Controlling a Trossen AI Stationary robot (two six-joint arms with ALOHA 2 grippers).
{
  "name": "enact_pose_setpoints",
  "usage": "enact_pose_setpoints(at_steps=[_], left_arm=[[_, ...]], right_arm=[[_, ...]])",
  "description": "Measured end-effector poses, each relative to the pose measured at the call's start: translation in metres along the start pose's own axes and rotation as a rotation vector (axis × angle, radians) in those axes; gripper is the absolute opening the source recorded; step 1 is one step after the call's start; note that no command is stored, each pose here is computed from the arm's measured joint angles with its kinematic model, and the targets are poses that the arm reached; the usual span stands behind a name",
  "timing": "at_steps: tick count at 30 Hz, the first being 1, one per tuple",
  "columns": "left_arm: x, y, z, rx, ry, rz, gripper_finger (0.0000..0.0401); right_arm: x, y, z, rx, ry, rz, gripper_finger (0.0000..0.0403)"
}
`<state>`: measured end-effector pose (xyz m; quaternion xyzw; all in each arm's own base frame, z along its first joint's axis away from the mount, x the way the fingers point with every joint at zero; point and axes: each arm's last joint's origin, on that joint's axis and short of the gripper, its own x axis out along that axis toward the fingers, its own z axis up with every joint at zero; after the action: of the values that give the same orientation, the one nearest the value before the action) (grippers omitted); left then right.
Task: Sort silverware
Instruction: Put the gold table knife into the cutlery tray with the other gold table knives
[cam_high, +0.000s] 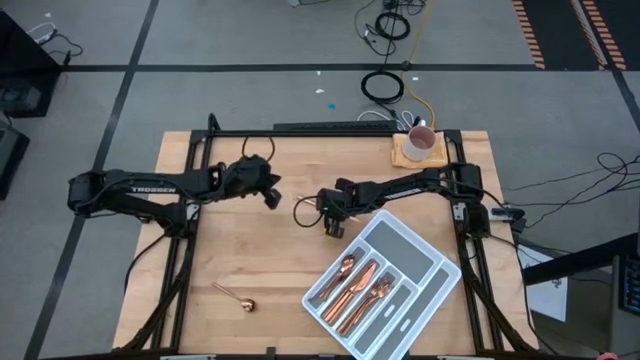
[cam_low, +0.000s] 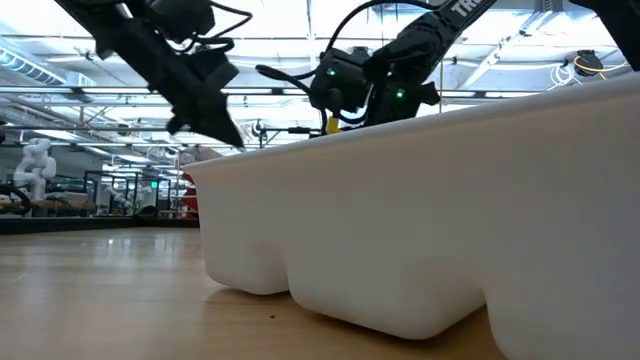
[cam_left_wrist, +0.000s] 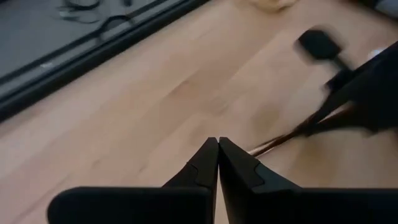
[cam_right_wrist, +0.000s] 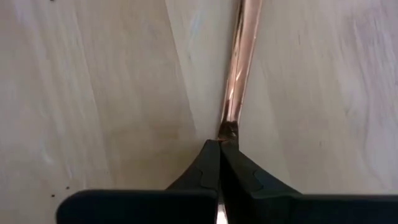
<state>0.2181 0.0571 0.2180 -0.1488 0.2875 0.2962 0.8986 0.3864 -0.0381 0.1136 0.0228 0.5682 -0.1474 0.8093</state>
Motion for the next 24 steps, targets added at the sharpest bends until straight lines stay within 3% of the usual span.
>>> enact_pose_setpoints(at_steps=[4,10,17,24], left_arm=[[0.013,0.003,0.004,-0.023,-0.004,-0.064,0.002],[0.048,0.01,-0.007,0.083,0.089,-0.037,0.002],[0.095,0.017,-0.023,0.059,0.17,-0.188,0.002],[0.107,0.013,-0.026,0.158,0.159,-0.262,0.002]], right_arm=[[-0.006,0.0,0.01,-0.046,-0.024,0.0,0.0003],[-0.011,0.001,0.021,-0.093,-0.051,0.003,0.0002],[-0.015,0.009,0.026,-0.157,-0.077,0.022,0.0001],[-0.017,0.01,0.027,-0.172,-0.09,0.015,0.0]])
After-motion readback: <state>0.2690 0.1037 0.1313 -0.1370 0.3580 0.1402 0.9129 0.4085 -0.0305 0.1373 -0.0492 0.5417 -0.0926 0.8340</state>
